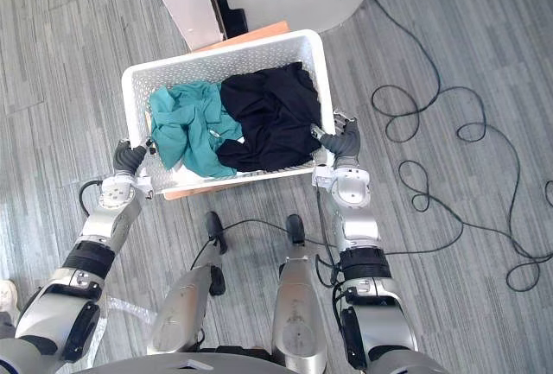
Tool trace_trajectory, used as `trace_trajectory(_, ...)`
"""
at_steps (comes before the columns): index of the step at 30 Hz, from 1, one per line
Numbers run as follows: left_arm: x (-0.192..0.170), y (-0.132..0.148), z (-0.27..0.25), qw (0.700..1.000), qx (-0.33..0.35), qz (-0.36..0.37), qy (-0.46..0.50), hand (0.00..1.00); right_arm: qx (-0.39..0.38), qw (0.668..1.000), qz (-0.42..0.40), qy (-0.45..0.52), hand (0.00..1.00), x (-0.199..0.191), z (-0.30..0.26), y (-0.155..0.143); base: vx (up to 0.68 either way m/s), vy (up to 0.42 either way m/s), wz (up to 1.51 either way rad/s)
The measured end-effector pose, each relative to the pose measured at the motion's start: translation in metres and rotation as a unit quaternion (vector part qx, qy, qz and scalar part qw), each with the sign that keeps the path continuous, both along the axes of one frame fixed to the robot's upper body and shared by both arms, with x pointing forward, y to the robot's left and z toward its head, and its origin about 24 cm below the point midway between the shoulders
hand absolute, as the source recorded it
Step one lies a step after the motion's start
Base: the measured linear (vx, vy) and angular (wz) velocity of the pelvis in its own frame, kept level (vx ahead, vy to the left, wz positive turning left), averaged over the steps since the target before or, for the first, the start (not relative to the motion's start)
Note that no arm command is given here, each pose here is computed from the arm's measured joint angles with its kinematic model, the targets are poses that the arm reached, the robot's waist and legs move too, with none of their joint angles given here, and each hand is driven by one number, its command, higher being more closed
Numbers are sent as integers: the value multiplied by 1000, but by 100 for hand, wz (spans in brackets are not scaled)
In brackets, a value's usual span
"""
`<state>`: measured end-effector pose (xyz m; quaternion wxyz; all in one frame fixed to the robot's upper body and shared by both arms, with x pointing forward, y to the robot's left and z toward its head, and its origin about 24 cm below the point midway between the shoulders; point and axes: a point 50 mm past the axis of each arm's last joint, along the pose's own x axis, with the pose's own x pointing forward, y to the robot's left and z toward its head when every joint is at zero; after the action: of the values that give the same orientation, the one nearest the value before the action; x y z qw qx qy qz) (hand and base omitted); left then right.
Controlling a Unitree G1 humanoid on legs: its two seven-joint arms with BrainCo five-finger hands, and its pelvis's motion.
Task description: Pick up the laundry basket with both hands and put the clothes into the washing machine.
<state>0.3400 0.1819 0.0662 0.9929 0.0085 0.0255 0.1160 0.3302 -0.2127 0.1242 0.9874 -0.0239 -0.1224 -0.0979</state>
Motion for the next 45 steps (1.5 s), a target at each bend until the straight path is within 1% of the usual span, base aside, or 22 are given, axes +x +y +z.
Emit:
trace_trajectory(3, -10, 6, -4, 1000, 9, -11, -1, 100, 24, 1000, 16, -4, 100, -14, -7, 2, 21, -47, -2)
trace_trajectory(6, -23, 10, -17, 999, 20, -22, 15, 100, 57, 998, 15, 22, 100, -31, -31, -1, 57, -40, -1)
trace_trajectory(8, -36, 11, -32, 998, 27, -33, 37, 100, 68, 997, 15, 41, 100, -48, -47, -2, 91, -41, 1)
trace_trajectory(10, -44, 11, -40, 997, 35, -42, 50, 100, 75, 996, 15, 53, 100, -57, -56, -4, 84, -28, -1)
trace_trajectory(12, -52, 10, -51, 996, 31, -46, 67, 100, 78, 994, 13, 70, 100, -64, -66, -6, 76, -24, -4)
trace_trajectory(19, -97, 7, -98, 988, -4, -37, 151, 100, 108, 984, 8, 139, 100, -98, -105, -5, 45, -71, 0)
trace_trajectory(24, -124, 0, -120, 980, -40, -20, 192, 100, 105, 982, 12, 155, 100, -106, -111, -10, -54, -130, 50)
trace_trajectory(25, -125, 3, -121, 980, -44, -16, 192, 100, 106, 983, 16, 151, 100, -104, -110, -9, -205, -69, 24)
trace_trajectory(27, -130, 0, -125, 978, -60, -7, 199, 100, 110, 982, 19, 151, 100, -102, -109, -10, -136, 11, -15)
trace_trajectory(30, -132, 1, -126, 978, -59, -7, 201, 100, 116, 981, 17, 156, 100, -105, -112, -9, -107, 79, -2)
trace_trajectory(36, -133, 12, -121, 980, -50, 6, 191, 100, 142, 976, 20, 161, 100, -105, -117, 2, -254, 119, -31)
trace_trajectory(38, -134, 15, -121, 980, -41, 3, 194, 100, 152, 974, 14, 170, 100, -112, -122, 3, -178, 62, -27)
trace_trajectory(41, -132, 11, -120, 981, -40, -6, 191, 100, 155, 975, 1, 162, 100, -120, -119, 0, -117, 91, -28)
trace_trajectory(45, -131, 11, -118, 982, -27, -13, 188, 100, 178, 968, -19, 174, 100, -134, -128, 3, -92, 47, -96)
